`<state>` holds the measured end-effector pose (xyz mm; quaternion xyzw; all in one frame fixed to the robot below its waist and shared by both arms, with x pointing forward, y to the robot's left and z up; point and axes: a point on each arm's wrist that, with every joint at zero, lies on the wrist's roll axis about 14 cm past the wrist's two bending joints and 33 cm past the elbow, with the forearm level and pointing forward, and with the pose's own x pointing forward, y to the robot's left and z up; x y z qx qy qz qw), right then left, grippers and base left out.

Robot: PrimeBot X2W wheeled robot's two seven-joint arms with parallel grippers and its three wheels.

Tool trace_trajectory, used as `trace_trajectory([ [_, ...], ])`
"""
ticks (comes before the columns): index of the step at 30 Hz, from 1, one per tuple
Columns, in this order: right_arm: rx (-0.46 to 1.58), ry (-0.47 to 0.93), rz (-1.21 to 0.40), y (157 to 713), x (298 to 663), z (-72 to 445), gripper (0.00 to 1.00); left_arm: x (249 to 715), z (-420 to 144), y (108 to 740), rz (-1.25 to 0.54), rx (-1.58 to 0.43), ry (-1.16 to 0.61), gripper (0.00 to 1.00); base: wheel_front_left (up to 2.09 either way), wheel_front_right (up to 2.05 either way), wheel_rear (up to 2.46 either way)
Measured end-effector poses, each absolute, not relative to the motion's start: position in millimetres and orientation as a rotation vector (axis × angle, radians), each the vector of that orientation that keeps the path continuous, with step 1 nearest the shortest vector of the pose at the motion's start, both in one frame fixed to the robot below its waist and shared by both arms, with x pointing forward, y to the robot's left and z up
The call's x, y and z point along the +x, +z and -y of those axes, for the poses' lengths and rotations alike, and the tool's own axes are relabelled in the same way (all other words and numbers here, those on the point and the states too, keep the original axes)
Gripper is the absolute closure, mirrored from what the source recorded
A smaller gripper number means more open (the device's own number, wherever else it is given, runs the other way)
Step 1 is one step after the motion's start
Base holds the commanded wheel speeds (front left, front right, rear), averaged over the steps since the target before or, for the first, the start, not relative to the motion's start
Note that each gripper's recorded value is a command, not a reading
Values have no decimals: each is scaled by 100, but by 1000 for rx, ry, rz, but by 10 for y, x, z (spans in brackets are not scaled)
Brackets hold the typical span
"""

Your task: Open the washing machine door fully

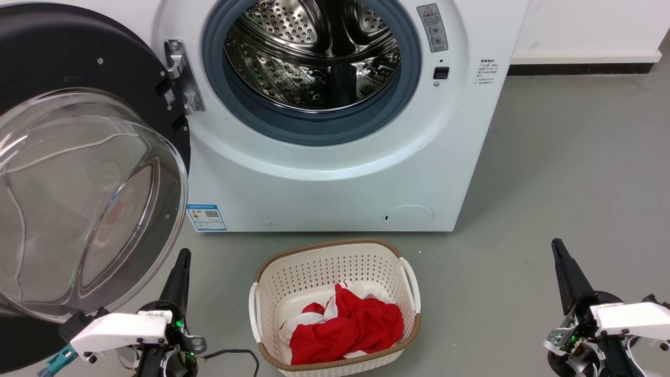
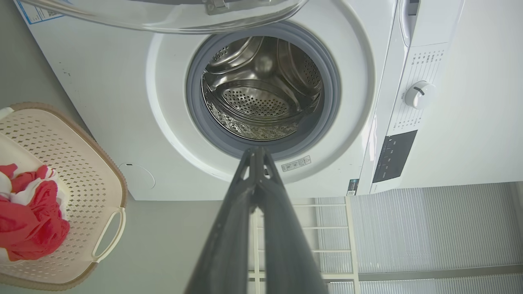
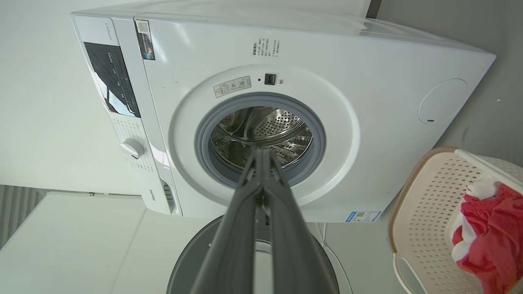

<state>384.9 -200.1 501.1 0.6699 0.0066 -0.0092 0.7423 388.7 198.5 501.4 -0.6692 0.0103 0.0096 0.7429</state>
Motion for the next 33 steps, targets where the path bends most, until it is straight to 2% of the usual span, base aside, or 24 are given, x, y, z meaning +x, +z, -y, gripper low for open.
trace_trajectory([
  [15,1571,-8,-8,5043,3872,2003,100,3879,-2000,5044,-8,-1573,7,100,0,0,0],
  [33,1576,-9,-7,5041,3872,2002,100,3879,-2001,5043,-9,-1574,8,100,0,0,0],
])
